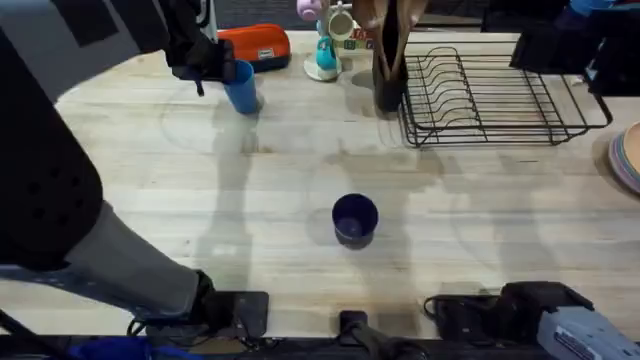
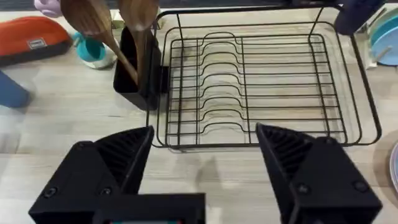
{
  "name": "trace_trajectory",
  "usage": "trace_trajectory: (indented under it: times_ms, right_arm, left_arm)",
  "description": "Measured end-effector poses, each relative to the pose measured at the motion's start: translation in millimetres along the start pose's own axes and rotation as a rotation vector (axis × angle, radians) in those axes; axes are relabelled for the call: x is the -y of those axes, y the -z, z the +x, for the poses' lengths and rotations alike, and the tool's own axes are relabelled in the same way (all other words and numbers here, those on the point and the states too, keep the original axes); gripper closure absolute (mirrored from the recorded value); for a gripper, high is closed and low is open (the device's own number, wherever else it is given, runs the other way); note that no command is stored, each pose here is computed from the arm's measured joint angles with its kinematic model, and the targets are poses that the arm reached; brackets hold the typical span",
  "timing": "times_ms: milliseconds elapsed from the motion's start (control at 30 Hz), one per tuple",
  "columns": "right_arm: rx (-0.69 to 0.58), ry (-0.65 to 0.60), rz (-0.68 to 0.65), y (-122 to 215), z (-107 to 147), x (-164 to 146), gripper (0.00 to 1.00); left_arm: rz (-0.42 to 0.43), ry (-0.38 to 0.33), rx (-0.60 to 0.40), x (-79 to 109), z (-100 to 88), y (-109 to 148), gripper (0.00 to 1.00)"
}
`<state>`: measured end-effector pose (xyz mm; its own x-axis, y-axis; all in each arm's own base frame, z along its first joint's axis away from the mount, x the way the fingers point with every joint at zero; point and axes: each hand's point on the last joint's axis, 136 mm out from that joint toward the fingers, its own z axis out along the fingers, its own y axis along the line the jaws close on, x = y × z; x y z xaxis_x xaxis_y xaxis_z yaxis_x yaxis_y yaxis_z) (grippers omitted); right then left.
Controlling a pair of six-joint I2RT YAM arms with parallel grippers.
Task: Pick up the cup on the table and put them onto the rack.
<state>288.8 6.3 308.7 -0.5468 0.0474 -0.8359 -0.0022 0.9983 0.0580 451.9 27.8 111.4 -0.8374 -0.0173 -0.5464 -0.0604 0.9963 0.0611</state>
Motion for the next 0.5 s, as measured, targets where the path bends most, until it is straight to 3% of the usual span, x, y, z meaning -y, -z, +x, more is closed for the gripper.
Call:
trace_trajectory:
  times_ms: [300,500]
  right_arm:
    - [0.001,0.000,0.000,0.1,-0.2,0.0,0.004]
    - [0.001,0.000,0.000,0.1,-0.3,0.0,0.005]
  left_arm:
    - [0.012,-0.022,0.022,12.5,-4.9,10.5,0.958]
    - [0.062,-0.082,0.146,48.4,-34.2,56.8,0.958]
